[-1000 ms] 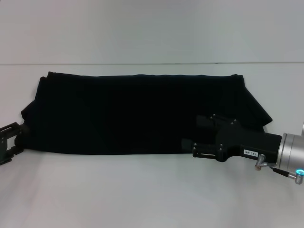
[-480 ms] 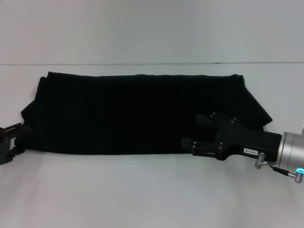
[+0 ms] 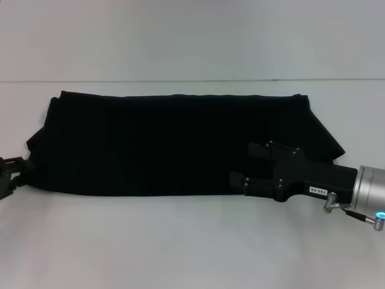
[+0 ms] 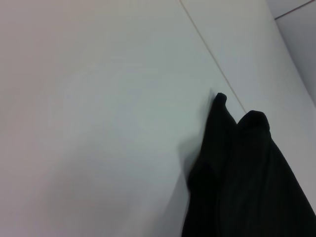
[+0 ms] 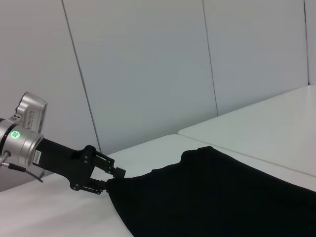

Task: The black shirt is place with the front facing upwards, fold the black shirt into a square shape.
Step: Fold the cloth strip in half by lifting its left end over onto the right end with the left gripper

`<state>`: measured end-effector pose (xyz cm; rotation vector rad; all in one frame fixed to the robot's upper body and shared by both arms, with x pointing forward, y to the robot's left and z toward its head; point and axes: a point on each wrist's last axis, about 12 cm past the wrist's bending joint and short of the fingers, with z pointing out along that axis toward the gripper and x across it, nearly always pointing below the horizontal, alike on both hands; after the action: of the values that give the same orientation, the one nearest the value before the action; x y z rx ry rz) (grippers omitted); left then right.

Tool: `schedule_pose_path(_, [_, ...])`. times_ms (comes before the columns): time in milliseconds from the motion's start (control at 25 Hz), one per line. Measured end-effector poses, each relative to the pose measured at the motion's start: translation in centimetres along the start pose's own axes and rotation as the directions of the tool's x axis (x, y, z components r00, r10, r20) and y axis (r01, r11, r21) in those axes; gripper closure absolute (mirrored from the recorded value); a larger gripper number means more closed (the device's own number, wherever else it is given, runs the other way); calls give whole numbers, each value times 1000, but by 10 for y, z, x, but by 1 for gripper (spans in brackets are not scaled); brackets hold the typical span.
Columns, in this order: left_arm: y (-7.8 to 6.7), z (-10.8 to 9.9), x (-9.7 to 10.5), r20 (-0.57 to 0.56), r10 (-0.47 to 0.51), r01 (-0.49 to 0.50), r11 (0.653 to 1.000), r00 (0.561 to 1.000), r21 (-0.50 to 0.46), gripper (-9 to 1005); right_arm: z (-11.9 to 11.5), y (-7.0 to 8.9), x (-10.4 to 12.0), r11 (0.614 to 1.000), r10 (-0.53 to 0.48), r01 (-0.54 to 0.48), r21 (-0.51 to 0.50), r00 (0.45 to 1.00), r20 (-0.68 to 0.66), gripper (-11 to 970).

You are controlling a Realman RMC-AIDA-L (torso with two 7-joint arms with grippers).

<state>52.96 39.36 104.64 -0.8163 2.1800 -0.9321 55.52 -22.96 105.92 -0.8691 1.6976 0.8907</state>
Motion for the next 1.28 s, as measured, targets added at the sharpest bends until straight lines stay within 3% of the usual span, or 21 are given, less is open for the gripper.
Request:
schedule_pose_path(320, [-3,4,3,-17,16,-16,1000,1000,0,745,0,0,0,1000,2,-2,-2,1000,4,41])
schedule_pose_path(640, [-4,6,4,-18,31,-31,999,999,7,964,0,1,0,1000,5,-5,-4,1000,5,42])
schedule_pose_path(880, [0,0,5,-16,35,-34,999,999,18,972,-1,0,1,1000,11,-11,5,1000,2,43])
schedule_pose_path(1280, [19,-36,-11,69,39,-38,999,997,-16,968,-8,-7,5,998,36,-35,57,999,-21,43])
